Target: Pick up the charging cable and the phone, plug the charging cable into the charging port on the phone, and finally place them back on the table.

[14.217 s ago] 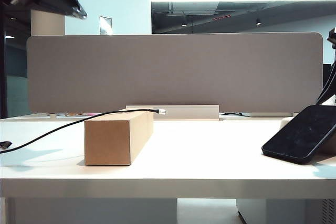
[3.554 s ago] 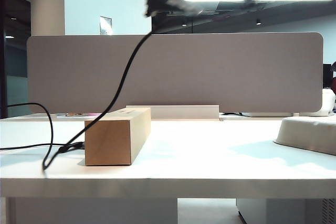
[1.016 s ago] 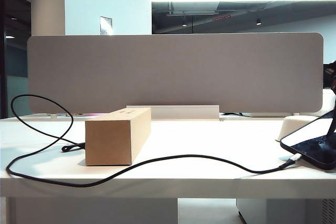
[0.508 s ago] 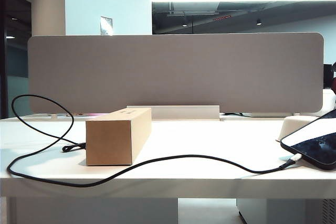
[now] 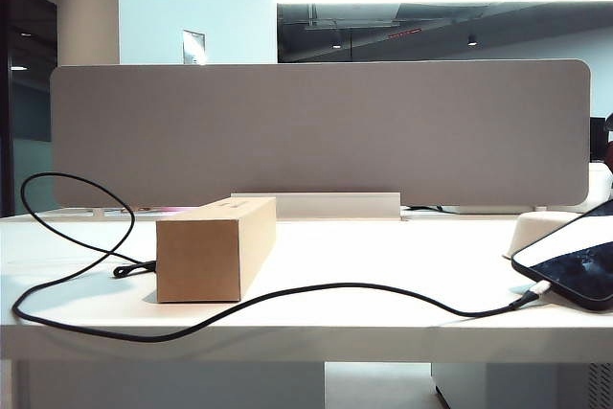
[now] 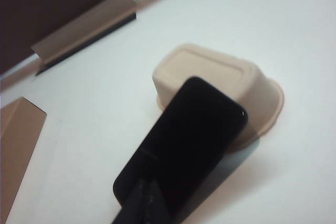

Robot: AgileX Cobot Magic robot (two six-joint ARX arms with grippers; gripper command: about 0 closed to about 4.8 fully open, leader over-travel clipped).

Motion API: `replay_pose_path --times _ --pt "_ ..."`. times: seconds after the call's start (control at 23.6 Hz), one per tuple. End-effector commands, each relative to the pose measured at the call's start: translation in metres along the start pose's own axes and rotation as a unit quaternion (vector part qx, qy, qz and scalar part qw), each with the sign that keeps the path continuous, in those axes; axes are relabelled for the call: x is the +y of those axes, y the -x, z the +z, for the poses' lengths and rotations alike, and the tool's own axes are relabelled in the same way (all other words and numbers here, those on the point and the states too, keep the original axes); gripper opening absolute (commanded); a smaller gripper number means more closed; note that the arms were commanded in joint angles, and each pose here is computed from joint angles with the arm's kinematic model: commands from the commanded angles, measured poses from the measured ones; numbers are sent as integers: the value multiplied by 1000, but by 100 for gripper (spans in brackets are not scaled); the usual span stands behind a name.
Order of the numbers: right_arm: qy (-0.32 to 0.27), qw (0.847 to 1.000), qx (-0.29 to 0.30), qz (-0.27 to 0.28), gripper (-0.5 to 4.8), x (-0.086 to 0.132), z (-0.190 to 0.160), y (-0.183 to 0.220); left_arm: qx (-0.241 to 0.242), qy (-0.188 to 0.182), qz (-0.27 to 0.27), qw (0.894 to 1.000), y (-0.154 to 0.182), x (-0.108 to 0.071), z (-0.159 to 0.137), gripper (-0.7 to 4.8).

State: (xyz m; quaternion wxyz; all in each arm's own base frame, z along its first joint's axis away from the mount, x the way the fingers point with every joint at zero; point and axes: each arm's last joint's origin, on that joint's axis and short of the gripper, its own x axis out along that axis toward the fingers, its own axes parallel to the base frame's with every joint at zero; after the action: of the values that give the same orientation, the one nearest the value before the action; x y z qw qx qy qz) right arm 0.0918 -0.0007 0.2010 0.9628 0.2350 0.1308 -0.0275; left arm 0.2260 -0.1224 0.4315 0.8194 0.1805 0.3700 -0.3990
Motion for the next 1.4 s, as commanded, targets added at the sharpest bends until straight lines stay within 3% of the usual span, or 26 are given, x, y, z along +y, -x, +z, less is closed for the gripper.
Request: replay_pose_path --times 0.04,0.68,1.23,1.4 --pt "28 999 -43 4 -5 -3 -4 5 -11 -3 0 1000 4 -1 1 -6" --pt "47 994 -93 17 -5 -17 -30 -13 -21 -6 4 1000 19 -8 -4 -6" --pt "99 992 -74 5 -5 -23 -41 -18 -34 -11 11 999 43 -19 -14 -6" --pt "99 994 -51 -5 -5 -25 -45 -19 -31 -12 51 998 54 -22 -19 -6"
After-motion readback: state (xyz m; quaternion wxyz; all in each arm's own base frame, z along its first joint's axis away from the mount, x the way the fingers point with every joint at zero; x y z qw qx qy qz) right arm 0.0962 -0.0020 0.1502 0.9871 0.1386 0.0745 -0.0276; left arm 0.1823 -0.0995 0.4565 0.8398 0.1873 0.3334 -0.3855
